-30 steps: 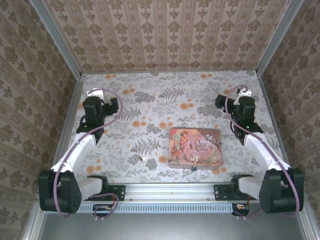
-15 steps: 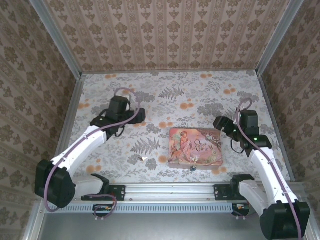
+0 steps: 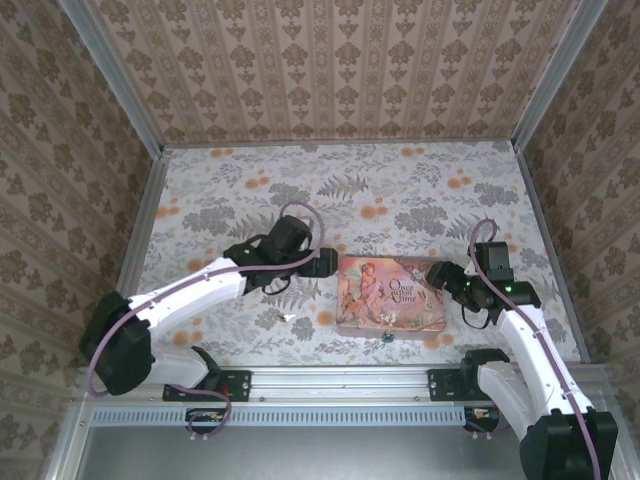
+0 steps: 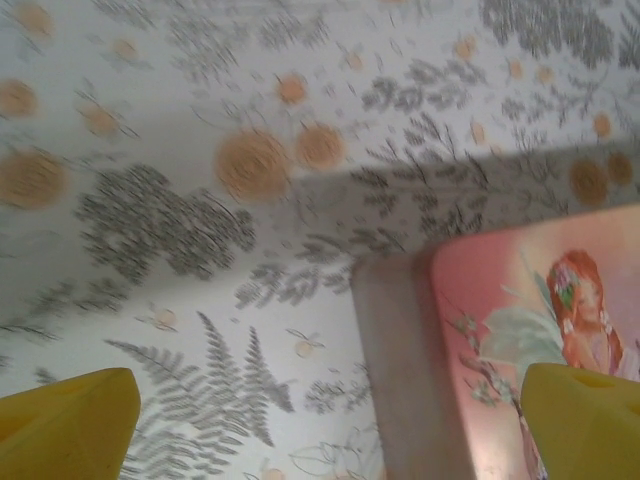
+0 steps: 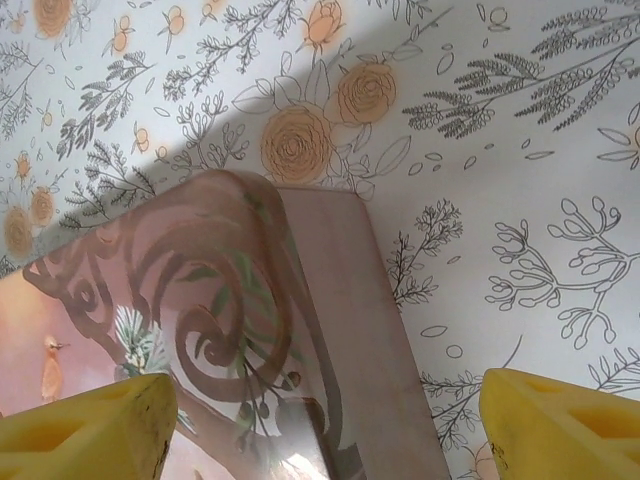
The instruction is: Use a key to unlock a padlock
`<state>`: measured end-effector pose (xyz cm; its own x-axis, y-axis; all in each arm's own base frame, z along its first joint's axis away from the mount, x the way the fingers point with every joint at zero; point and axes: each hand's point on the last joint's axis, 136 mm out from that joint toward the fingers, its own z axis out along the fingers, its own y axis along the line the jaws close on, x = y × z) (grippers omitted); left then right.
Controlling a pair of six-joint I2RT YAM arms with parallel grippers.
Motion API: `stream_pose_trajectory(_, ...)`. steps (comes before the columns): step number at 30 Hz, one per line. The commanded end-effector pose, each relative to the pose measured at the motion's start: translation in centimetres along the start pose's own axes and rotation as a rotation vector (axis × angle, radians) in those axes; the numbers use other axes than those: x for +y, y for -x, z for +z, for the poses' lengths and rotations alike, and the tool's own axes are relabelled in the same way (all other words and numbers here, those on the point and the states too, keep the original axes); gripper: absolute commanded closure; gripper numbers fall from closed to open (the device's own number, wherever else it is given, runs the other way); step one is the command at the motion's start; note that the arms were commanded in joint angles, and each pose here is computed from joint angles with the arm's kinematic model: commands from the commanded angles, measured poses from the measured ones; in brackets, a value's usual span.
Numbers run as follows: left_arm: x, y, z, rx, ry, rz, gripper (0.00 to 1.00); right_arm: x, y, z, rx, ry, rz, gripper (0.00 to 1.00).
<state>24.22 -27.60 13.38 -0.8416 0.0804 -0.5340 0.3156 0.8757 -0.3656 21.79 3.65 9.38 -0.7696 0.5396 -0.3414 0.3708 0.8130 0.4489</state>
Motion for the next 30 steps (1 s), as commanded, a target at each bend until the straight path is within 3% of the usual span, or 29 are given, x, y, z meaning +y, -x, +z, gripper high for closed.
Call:
stream_pose_trajectory(1,-1.9,-0.3,0.4,0.015,-0.045,-0.045,0.0,-0.1,-1.9,0.3,0.066,0.025,0.032,0.21)
stream_pose_trajectory(10,-3.7,-2.8,1.9,0.083,-0.156,-0.108,0.0,1.5,-3.2,1.0,0.087,0.151,0.089,0.3)
stream_pose_trajectory(22,-6.5,-5.4,4.2,0.195,-0.29,-0.129,0.0,4.0,-3.1,2.6,0.073,0.21,0.068,0.43)
stream_pose_trajectory(27,-6.9,-4.4,4.8,0.192,-0.328,-0.177,0.0,6.1,-2.7,3.9,0.081,0.23,0.049,0.57)
stream_pose_trajectory(30,-6.1,-2.5,5.0,0.159,-0.33,-0.214,0.0,7.6,-1.5,4.3,0.069,0.247,0.048,0.6)
